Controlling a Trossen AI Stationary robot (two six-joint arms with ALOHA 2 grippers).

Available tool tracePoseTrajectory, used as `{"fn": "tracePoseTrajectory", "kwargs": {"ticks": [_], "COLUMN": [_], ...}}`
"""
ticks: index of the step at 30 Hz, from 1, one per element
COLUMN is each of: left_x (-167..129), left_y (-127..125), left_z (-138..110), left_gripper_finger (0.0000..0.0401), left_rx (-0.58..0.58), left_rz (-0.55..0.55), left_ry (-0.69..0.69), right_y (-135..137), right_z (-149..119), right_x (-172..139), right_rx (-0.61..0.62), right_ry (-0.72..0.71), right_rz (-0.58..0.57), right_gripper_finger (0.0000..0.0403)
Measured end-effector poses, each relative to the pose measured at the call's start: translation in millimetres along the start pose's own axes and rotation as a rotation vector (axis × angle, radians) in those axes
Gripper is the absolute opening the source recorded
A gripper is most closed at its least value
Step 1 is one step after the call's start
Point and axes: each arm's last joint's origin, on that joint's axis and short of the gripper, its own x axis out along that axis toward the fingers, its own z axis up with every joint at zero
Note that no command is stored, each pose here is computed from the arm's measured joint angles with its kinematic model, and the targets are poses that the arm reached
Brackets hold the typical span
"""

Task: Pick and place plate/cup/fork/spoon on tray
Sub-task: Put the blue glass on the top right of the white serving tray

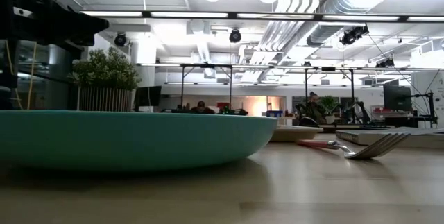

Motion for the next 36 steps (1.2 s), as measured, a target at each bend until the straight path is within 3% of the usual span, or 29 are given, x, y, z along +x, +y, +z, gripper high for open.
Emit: {"fn": "tracePoseTrajectory", "kwargs": {"ticks": [5,12,31,36], "left_x": [0.0,0.0,0.0,0.0], "left_y": [0.0,0.0,0.0,0.0], "left_z": [0.1,0.1,0.1,0.1], "left_gripper_finger": [0.0003,0.0003,0.0003,0.0003], "left_rx": [0.000,0.000,0.000,0.000], "left_rz": [0.000,0.000,0.000,0.000], "left_ry": [0.000,0.000,0.000,0.000], "right_y": [14.5,23.5,32.3,33.0], "right_z": [-27.5,-46.1,-50.3,-51.1], "right_x": [22.0,48.0,101.5,108.4], "right_rx": [-0.007,0.014,-0.046,-0.058], "right_ry": [0.009,0.011,-0.011,-0.007], "right_rz": [-0.067,-0.177,-0.426,-0.453], "right_gripper_finger": [0.0225,0.0225,0.0224,0.0201]}}
